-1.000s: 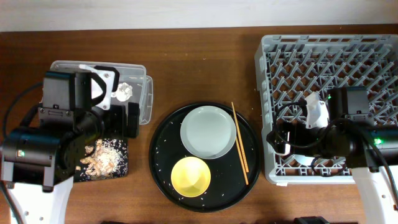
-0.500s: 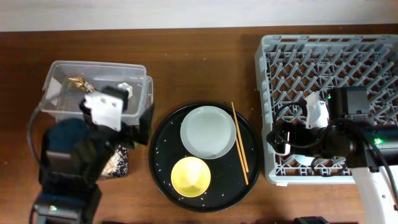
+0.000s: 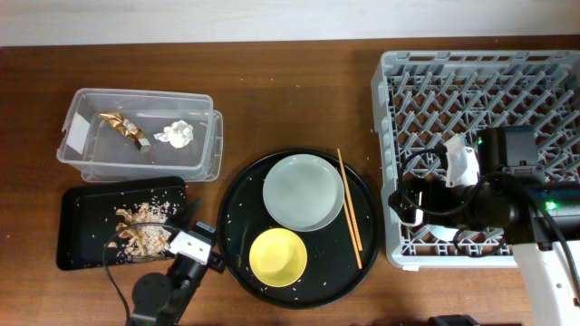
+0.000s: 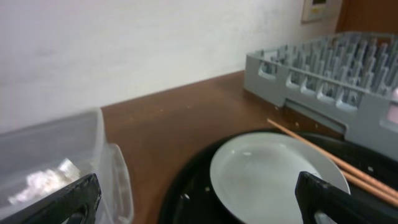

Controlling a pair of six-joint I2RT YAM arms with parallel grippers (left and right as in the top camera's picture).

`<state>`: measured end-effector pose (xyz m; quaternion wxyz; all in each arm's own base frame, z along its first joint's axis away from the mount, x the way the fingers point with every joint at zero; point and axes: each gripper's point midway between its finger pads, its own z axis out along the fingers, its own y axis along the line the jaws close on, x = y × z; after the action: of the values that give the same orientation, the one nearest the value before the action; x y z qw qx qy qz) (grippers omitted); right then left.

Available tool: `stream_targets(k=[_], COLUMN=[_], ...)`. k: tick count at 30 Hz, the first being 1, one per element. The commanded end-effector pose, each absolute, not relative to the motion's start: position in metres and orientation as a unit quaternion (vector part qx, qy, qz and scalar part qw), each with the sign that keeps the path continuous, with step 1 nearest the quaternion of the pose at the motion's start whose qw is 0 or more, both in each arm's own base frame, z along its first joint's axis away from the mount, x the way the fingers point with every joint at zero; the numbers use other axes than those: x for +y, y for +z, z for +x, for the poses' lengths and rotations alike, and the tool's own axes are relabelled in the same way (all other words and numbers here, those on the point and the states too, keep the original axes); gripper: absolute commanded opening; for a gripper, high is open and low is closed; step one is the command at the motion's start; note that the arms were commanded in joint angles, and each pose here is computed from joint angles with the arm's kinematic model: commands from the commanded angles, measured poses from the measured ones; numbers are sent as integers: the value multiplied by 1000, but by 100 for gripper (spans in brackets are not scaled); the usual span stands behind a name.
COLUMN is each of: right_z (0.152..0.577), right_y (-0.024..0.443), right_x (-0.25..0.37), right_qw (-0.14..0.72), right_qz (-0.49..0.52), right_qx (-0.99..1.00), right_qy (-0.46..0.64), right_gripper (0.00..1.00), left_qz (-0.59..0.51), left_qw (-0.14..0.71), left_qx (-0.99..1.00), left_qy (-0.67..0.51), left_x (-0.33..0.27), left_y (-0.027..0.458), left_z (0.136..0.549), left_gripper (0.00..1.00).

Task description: Sort waste into correct bins and load items into the dishwasher rack

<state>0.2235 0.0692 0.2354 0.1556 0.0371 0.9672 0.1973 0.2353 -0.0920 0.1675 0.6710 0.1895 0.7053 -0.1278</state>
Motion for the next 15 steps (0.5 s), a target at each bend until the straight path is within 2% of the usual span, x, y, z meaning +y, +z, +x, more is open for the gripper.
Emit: stream_targets(k=[1,15], right_z=[224,224], right_y=[239,239], right_x=[71,71], right_qw=[161,161], right_qz=[31,31], right_qx=[966,966], right_qy=[199,199], right_gripper=[98,98], left_qz=[202,206], left_qw=[667,674], left_qx=[705,696], left_qy=[-129,-133], left_x=[-95,-97], left_y=[158,162], left_z=[230,225], left_gripper=[99,100])
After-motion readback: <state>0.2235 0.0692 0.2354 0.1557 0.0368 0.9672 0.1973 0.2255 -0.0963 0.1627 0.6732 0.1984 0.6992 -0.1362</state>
